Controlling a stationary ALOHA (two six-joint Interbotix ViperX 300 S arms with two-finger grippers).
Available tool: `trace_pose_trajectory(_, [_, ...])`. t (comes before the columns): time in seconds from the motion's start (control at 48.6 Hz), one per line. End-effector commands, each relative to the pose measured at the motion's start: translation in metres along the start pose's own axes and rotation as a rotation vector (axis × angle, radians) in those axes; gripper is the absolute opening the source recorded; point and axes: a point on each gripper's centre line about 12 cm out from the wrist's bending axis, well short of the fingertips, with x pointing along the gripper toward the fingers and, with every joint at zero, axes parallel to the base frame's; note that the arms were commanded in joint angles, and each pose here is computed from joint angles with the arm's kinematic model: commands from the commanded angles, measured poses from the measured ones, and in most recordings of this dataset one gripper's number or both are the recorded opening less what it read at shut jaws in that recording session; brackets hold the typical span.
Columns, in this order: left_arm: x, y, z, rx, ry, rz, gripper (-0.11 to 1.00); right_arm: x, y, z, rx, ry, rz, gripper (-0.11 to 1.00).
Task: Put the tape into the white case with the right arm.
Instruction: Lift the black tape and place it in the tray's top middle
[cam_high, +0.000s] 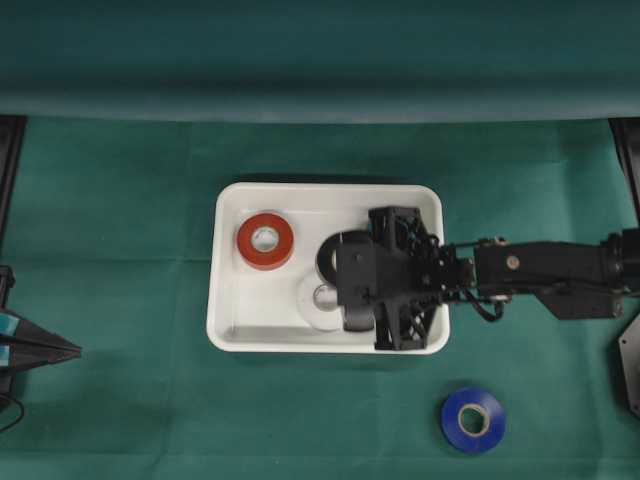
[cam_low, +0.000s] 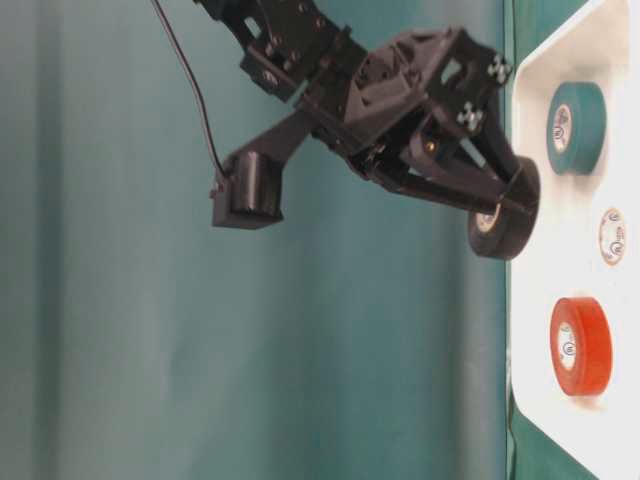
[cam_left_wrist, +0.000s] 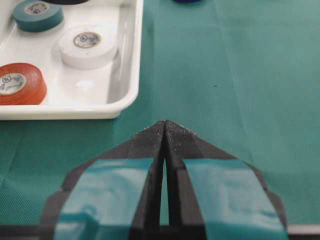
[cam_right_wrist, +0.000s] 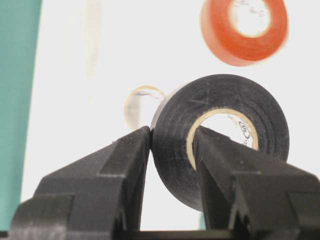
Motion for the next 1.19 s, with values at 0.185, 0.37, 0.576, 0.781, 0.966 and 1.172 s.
trace_pose_trajectory(0.185, [0.0,0.0,0.005,0.0,-0.014,0.002,0.0,0.008,-0.027,0.015,0.036,-0.045,-0.043,0.0])
trace_pose_trajectory(0.37, [0.0,0.0,0.005,0.0,-0.014,0.0,0.0,0.009,-0.034,0.014,0.041,-0.041,-0.054,0.0])
trace_pose_trajectory(0.576, [0.0,0.0,0.005,0.0,-0.014,0.002,0.0,0.01,-0.035,0.013,0.042,-0.039,-0.056,0.0])
trace_pose_trajectory(0.781, [0.0,0.0,0.005,0.0,-0.012,0.002,0.0,0.01,-0.035,0.012,0.038,-0.037,-0.056,0.0])
trace_pose_trajectory(0.966, [0.0,0.0,0.005,0.0,-0.014,0.0,0.0,0.01,-0.035,0.012,0.038,-0.036,-0.056,0.01])
trace_pose_trajectory(1.172, [0.0,0.0,0.005,0.0,-0.014,0.0,0.0,0.01,-0.035,0.012,0.04,-0.036,-0.056,0.41])
